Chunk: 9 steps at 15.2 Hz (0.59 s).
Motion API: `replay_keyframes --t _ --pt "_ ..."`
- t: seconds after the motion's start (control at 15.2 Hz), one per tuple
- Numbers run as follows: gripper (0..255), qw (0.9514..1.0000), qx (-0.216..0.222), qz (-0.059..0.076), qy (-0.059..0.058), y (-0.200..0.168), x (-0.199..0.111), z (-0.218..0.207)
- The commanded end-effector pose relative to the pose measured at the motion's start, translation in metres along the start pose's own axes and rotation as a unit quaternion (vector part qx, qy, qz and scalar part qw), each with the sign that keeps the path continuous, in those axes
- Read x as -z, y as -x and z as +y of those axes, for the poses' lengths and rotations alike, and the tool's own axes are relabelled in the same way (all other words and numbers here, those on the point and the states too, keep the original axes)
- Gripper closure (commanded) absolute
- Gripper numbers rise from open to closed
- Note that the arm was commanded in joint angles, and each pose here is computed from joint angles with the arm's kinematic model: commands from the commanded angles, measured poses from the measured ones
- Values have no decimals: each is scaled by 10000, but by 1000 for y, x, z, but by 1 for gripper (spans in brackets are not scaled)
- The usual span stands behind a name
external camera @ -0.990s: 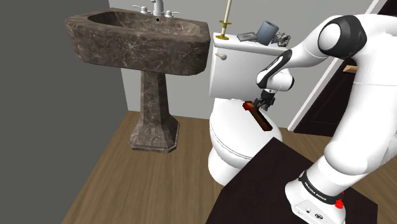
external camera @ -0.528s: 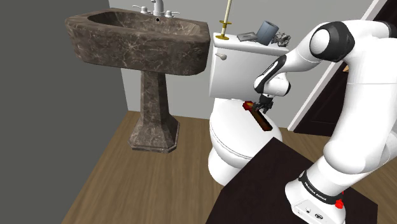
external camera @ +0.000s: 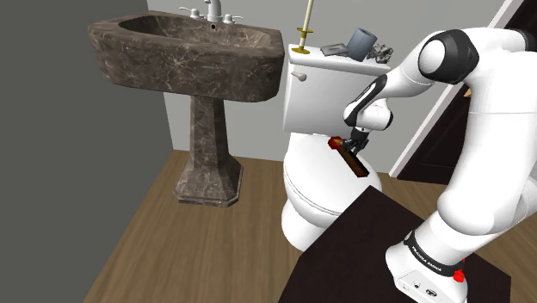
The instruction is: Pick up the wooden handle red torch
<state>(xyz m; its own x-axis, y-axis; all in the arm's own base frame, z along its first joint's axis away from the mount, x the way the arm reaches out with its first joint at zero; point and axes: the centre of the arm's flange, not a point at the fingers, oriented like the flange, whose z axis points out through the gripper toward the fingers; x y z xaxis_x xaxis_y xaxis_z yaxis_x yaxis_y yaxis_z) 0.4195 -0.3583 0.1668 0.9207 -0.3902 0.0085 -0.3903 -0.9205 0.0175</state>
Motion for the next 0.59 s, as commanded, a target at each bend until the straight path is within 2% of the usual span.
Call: replay_keyframes --t 0.0,0.53 --pt "255 10000 4 -3 0 0 0 0" --pt "255 10000 3 -3 0 0 37 0"
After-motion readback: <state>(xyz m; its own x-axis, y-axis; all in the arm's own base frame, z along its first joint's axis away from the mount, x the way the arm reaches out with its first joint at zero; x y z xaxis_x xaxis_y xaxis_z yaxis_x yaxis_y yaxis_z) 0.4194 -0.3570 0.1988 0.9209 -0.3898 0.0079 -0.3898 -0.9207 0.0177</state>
